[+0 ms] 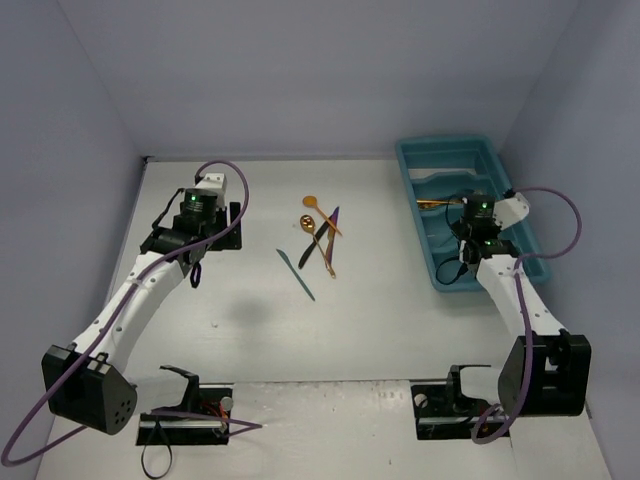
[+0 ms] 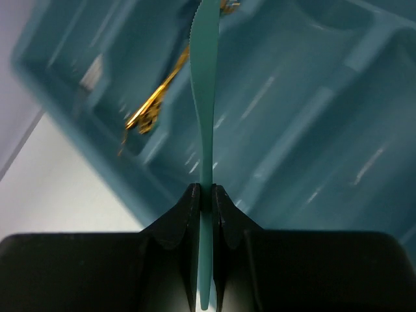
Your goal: Sort the eating utensils into containers
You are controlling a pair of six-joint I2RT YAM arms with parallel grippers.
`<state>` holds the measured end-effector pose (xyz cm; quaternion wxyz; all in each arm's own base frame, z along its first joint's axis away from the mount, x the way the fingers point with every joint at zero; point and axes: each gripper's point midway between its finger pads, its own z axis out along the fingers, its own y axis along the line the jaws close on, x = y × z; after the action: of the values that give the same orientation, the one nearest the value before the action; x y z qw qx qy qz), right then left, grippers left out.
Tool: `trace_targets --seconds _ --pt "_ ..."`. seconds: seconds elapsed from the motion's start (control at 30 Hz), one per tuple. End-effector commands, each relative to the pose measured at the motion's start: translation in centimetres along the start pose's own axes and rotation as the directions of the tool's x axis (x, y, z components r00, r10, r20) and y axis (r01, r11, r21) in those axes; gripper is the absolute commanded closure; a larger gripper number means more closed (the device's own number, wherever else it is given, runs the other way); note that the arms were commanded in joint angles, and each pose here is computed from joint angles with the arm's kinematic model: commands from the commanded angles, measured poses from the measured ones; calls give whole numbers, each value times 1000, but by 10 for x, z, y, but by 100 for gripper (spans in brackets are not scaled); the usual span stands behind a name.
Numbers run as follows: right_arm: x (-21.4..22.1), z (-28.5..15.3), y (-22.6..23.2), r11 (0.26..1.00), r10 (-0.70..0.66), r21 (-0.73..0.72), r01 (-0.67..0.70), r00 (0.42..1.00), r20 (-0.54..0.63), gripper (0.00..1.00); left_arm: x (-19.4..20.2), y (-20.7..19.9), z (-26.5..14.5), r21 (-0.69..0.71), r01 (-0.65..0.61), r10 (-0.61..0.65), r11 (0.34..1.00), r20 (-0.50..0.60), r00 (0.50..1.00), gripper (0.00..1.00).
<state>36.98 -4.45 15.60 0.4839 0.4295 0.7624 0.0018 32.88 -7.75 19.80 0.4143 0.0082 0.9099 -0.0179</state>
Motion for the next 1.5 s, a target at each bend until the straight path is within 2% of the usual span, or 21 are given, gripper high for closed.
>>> trace_targets --seconds 0.0,0.23,0.4,0.5,0.6,0.73,0.8,0.87,0.9,0.97,1.03,1.17,1.27,1.37,1.47 --pt "-19 23 -1 976 209 45 -211 977 48 100 -26 -1 -12 19 18 -20 1000 95 995 32" --pt "-2 63 -12 949 283 138 -284 959 20 100 -26 -1 -12 17 18 -20 1000 97 995 32" --pt "-6 75 -5 934 329 139 -329 944 26 100 -26 0 -12 13 17 -18 1000 97 995 32" --pt "-19 71 8 943 317 99 -319 948 34 70 -26 0 -12 12 17 -18 1000 96 995 32" --pt "-30 64 17 961 269 59 -270 963 36 50 -26 -1 -13 16 17 -18 1000 97 995 32" --pt "-37 46 38 984 176 -34 -175 984 7 44 -27 -1 -13 20 17 -19 1000 100 995 32" --pt "-37 33 58 989 72 -125 -74 997 -21 43 -28 -1 -14 20 19 -20 1000 103 995 32" --pt "-27 12 89 965 -92 -250 80 995 -33 44 -28 0 -14 18 18 -20 1000 103 995 32" --pt "-24 4 101 941 -167 -303 152 986 -26 45 -28 0 -14 17 18 -19 1000 105 994 32" --pt "12 -32 143 828 -359 -465 315 933 -8 45 -28 1 -15 12 16 -18 1000 104 994 32" --pt "36 -52 162 723 -485 -544 426 873 38 46 -29 3 -15 2 14 -15 1000 108 994 32" --pt "108 -95 192 503 -659 -698 510 749 72 46 -30 8 -17 -24 11 -8 1000 119 993 32" --pt "171 -126 203 329 -770 -763 557 625 125 46 -31 12 -19 -40 13 -8 999 128 992 32" --pt "215 -140 203 263 -821 -785 561 557 123 48 -32 15 -21 -55 15 -8 998 140 990 32" --pt "256 -152 202 237 -854 -799 552 511 100 52 -34 17 -23 -62 19 -10 998 152 988 32"
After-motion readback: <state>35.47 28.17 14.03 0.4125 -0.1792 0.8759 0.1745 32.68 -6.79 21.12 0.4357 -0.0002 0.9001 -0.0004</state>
